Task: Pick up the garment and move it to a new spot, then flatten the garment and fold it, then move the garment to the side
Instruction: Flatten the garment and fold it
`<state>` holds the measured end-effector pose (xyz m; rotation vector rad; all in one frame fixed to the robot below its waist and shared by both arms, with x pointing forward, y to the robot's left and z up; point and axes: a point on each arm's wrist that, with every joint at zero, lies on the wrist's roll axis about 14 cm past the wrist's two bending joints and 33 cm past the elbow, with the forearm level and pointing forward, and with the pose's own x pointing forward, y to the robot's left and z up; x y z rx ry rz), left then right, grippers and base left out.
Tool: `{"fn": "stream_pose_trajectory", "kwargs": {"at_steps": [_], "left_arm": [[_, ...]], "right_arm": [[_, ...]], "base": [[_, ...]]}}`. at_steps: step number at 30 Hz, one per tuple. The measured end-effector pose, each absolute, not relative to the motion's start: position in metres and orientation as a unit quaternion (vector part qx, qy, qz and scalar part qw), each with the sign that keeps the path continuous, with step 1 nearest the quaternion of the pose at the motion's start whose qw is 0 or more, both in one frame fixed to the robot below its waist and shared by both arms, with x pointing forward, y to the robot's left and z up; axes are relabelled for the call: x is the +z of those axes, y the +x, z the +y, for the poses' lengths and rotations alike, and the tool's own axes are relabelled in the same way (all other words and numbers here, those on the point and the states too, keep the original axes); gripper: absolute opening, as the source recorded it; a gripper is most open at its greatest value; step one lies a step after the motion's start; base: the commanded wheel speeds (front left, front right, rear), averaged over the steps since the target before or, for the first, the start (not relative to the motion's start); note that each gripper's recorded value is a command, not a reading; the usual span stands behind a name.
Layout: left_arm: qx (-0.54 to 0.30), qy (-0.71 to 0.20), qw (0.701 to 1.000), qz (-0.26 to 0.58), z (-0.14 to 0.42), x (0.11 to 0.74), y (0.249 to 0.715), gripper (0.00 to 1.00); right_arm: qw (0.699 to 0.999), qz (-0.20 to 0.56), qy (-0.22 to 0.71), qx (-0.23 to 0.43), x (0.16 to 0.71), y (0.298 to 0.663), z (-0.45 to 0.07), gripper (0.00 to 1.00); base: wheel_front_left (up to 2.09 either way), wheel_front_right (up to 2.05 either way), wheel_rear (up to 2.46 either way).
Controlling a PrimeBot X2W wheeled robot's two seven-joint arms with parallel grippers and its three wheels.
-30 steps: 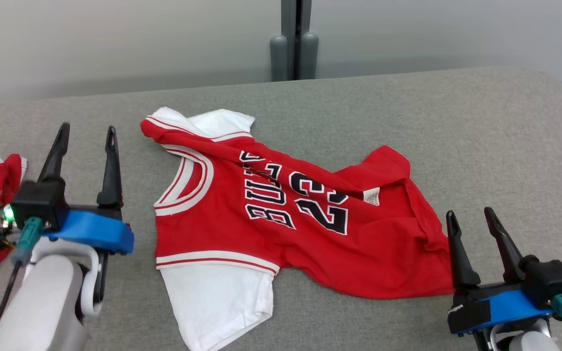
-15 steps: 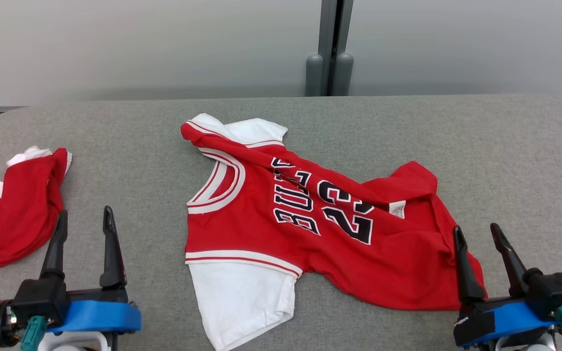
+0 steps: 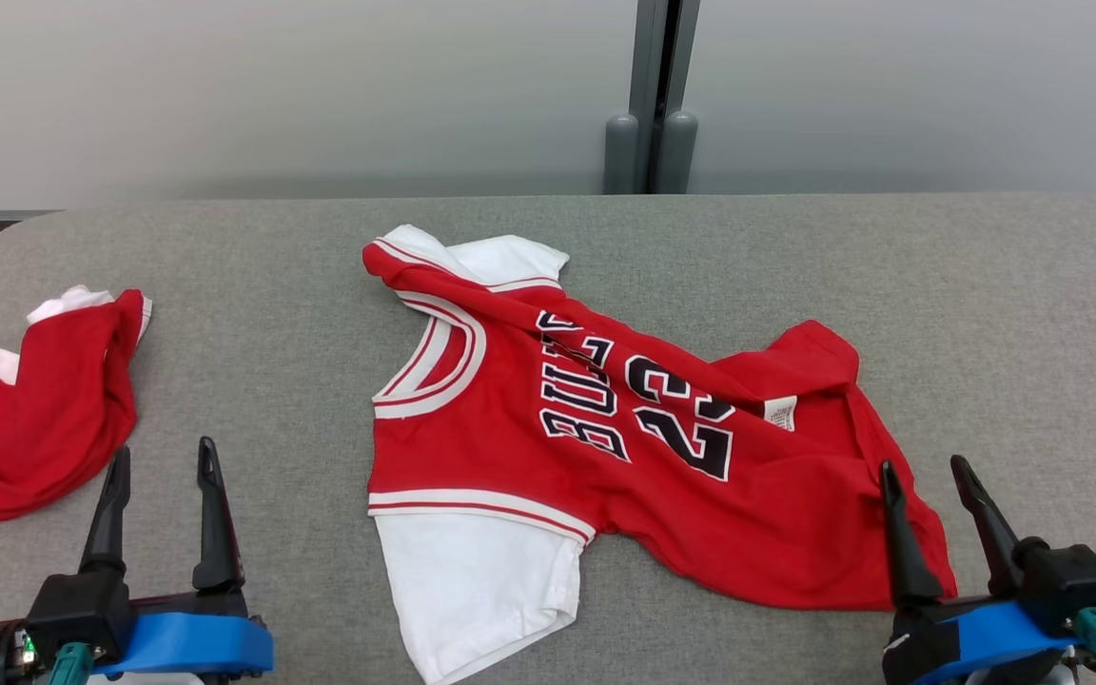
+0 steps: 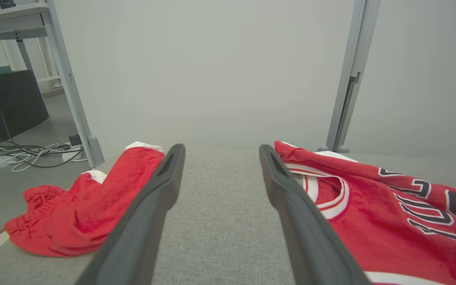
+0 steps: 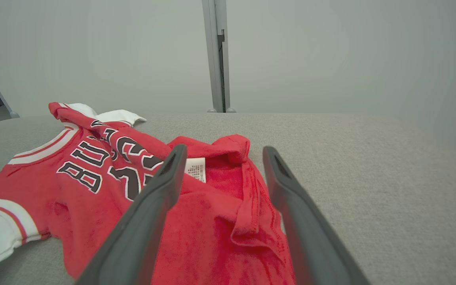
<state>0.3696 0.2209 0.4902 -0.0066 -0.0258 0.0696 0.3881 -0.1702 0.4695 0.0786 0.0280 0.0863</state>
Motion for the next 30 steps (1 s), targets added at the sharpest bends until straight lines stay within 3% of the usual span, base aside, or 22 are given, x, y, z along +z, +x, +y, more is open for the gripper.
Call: {"fn": "stream_pose_trajectory", "kwargs": {"at_steps": [7, 16, 23, 30], "left_arm": [[0.032, -0.008, 0.999, -0.01, 0.218, 0.487, 0.372, 1.0], [0.021, -0.014, 1.0, -0.004, 0.208, 0.481, 0.383, 1.0], [0.026, -0.014, 1.0, -0.004, 0.212, 0.48, 0.394, 1.0], [0.036, -0.016, 0.999, 0.008, 0.217, 0.471, 0.396, 1.0]], "right_arm": [[0.999, 0.021, 0.027, 0.028, 0.466, 0.396, -0.182, 1.0], [0.997, 0.016, -0.045, 0.058, 0.502, 0.468, -0.191, 1.0], [0.987, 0.12, -0.066, 0.089, 0.465, 0.501, -0.18, 1.0], [0.955, 0.271, -0.065, 0.102, 0.393, 0.494, -0.175, 1.0]], "base": [[0.0, 0.0, 0.0], [0.0, 0.0, 0.0], [0.0, 0.0, 0.0], [0.0, 0.0, 0.0]]}}
